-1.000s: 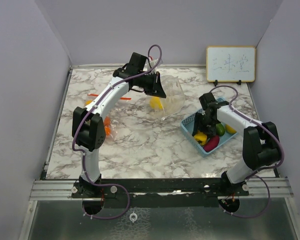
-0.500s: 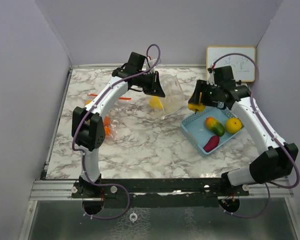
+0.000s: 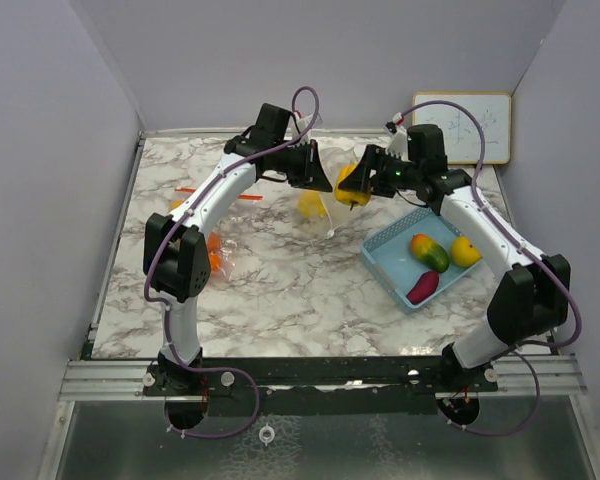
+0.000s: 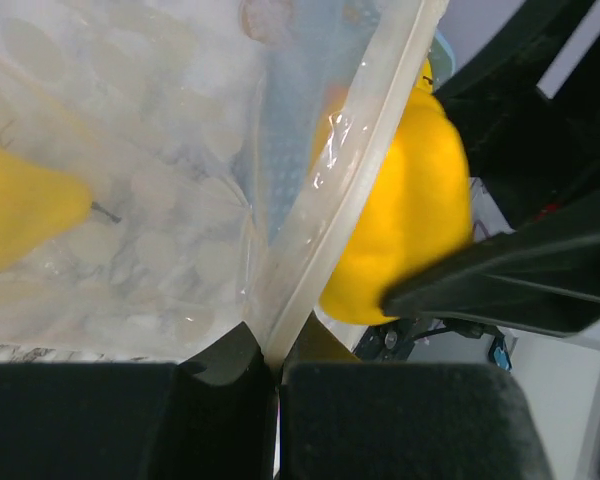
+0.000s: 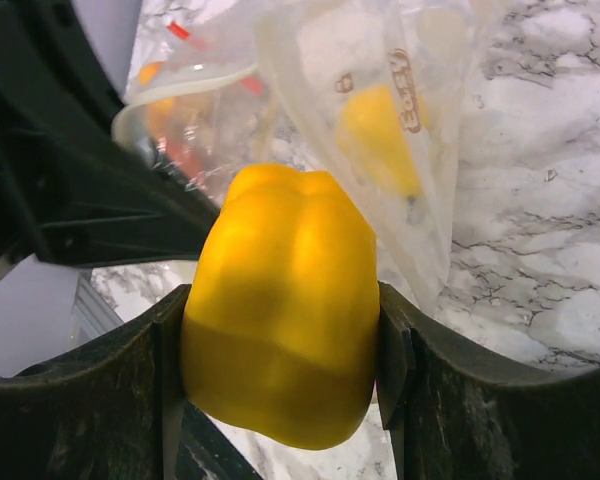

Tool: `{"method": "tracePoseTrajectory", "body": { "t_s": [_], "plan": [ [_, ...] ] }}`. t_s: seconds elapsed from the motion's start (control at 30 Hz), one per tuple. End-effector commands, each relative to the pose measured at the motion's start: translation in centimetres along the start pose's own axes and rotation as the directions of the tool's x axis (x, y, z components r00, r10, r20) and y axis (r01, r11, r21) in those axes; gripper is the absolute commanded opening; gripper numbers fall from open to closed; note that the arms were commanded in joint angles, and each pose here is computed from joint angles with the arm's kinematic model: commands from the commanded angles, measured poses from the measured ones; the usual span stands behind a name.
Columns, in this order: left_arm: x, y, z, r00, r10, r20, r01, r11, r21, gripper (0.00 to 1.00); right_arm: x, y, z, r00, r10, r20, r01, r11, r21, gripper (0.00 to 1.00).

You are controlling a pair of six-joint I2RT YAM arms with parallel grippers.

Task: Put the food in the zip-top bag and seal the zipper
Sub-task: Place the fake vegetable in the zipper food storage bag, then pick up the fake fruit from the bin.

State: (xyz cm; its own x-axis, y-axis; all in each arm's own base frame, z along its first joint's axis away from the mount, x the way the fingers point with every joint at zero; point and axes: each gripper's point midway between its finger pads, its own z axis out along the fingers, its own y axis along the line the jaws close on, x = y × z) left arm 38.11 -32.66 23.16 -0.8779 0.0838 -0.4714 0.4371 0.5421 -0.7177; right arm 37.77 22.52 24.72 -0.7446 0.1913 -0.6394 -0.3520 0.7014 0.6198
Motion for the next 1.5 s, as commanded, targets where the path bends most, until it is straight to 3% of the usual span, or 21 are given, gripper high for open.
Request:
{"method": "tracePoseTrajectory", "body": {
  "t_s": [0.0,0.13,0.17,0.27,0.37,0.47,0.57,0.97,1.27,1.33,1.47],
  "plan": [
    [-0.4,-1.6,-0.6,1.000,0.007,0.023,-0.009,0.998,0.066,0.00,-2.4,-0.8,1.8,0.996,-0.033,0.078,0.029,0.998,0.047,0.64],
    [-0.2,-1.5,-0.5,1.000,-0.002,0.020,0.001,0.998,0.068,0.00,-4.1,-0.3,1.0,0.990,-0.086,0.113,0.075,0.993,0.091,0.98],
    [-0.2,-1.5,-0.5,1.000,-0.004,0.021,0.002,0.998,0.068,0.00,-4.5,-0.4,0.4,0.987,-0.101,0.125,0.087,0.990,0.113,1.00],
    [-0.1,-1.4,-0.3,1.000,-0.008,0.019,0.007,0.997,0.072,0.00,-5.2,-0.9,-2.1,0.976,-0.140,0.167,0.102,0.971,0.214,1.00],
    [-0.2,-1.3,-0.1,1.000,-0.011,0.015,0.010,0.997,0.077,0.00,-4.3,-3.7,-5.6,0.976,-0.139,0.169,0.059,0.910,0.410,1.00],
    [-0.4,-1.9,-0.2,1.000,-0.005,0.014,0.004,0.994,0.106,0.00,-1.1,-8.7,-8.6,0.992,-0.092,0.088,0.018,0.782,0.624,1.00],
    [-1.1,-3.5,-0.5,0.999,-0.004,0.036,-0.003,0.985,0.172,0.00,3.0,-13.2,-9.9,0.999,-0.020,-0.044,0.045,0.687,0.725,1.00],
    [-1.2,-3.5,-1.1,0.999,-0.004,0.036,-0.003,0.980,0.197,0.00,11.1,-21.9,-8.5,0.944,0.006,-0.329,0.270,0.556,0.786,1.00],
    [-1.3,-2.6,-1.6,0.999,-0.013,0.042,0.005,0.983,0.185,0.00,11.4,-25.6,-8.3,0.931,-0.026,-0.363,0.334,0.457,0.825,0.99],
    [-1.3,-2.4,-1.5,0.999,-0.017,0.039,0.010,0.983,0.185,0.00,12.0,-26.4,-7.4,0.925,0.000,-0.379,0.335,0.468,0.818,0.96],
    [-1.4,-2.2,-1.6,0.999,-0.022,0.042,0.014,0.983,0.181,0.00,12.9,-27.0,-6.8,0.921,0.026,-0.388,0.329,0.476,0.815,0.79]
  ]
}}
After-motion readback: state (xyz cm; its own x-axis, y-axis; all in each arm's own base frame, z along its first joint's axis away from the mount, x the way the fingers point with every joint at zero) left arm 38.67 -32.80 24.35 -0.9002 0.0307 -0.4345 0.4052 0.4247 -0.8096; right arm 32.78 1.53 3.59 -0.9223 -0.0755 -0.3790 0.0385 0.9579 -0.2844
